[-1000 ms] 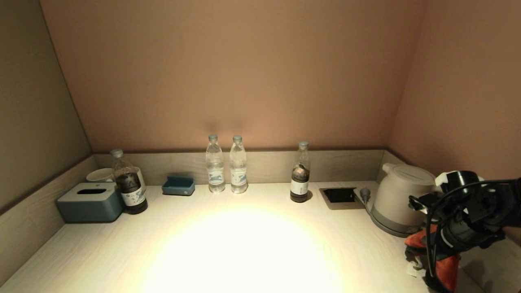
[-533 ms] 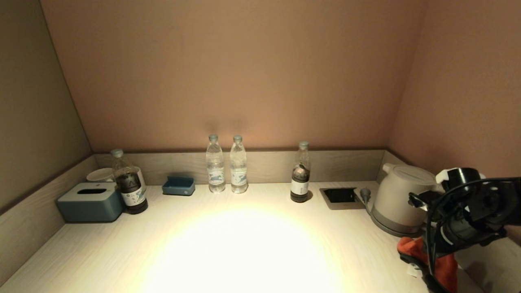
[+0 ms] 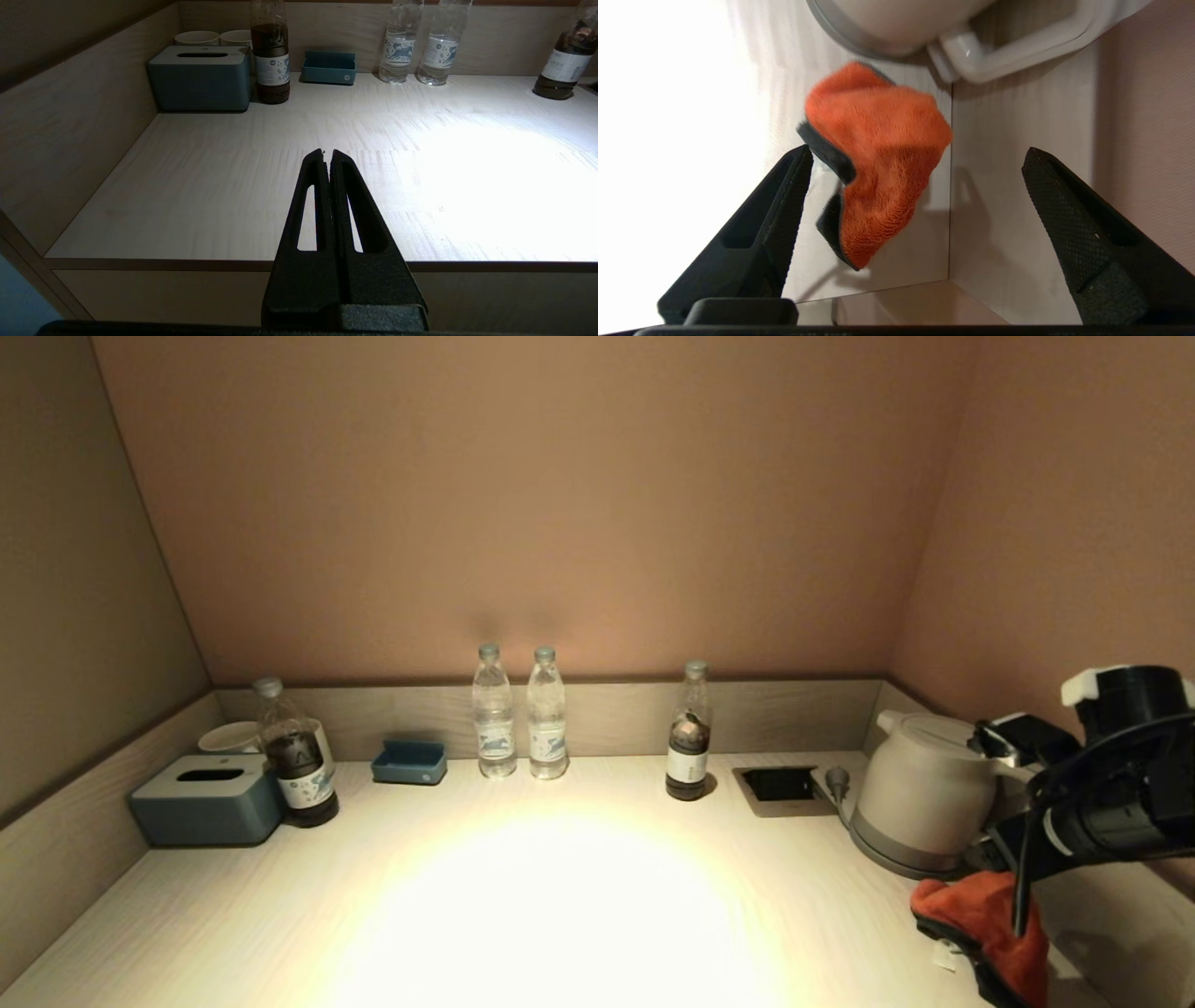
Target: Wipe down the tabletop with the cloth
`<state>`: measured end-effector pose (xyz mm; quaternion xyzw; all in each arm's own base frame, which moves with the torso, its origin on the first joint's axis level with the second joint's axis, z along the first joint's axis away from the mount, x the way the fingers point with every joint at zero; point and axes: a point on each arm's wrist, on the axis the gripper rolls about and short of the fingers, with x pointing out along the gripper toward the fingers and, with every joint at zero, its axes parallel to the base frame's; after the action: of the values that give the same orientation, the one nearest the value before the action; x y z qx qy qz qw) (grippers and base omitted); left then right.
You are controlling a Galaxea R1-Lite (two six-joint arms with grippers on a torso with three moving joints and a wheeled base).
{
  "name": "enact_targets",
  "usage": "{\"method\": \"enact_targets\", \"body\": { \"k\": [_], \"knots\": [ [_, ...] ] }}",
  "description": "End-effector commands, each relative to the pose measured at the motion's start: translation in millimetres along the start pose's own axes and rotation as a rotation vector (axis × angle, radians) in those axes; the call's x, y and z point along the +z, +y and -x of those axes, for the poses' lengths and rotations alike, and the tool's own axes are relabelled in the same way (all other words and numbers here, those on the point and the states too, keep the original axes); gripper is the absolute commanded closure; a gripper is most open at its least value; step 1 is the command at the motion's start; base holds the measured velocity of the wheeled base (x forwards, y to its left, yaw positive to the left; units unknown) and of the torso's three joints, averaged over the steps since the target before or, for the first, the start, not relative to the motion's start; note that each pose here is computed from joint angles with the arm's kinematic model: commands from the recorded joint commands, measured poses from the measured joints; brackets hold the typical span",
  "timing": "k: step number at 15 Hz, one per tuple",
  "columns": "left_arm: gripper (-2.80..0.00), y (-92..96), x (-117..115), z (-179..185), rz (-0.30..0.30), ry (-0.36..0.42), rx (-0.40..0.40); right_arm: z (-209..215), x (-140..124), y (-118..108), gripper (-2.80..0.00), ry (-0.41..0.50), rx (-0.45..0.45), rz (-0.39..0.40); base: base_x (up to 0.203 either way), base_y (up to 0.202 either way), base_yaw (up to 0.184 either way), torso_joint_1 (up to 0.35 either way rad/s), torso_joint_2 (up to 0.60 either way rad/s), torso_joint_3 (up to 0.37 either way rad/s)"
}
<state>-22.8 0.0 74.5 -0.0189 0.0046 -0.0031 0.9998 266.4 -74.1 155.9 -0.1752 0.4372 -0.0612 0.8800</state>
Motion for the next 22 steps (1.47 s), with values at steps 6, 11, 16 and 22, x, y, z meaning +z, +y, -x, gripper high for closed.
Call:
{"method": "enact_targets", "body": {
  "k": [6,11,16,22],
  "knots": [
    [0.0,0.0,0,0,0.0,0.0,0.0,71,10,-6,-2.8,-0.316,0.129,-0.06,0.0,0.0,0.0,0.0,0.0,0.0],
    [0.0,0.0,0,0,0.0,0.0,0.0,115,25,-12,0.0,-0.47,0.187,-0.255,0.0,0.0,0.0,0.0,0.0,0.0],
    [0.0,0.0,0,0,0.0,0.0,0.0,153,32,-6,0.0,-0.515,0.261,-0.393,0.0,0.0,0.0,0.0,0.0,0.0],
    [0.0,0.0,0,0,0.0,0.0,0.0,208,-1,3,0.0,-0.558,0.299,-0.428,0.0,0.0,0.0,0.0,0.0,0.0]
  ]
}}
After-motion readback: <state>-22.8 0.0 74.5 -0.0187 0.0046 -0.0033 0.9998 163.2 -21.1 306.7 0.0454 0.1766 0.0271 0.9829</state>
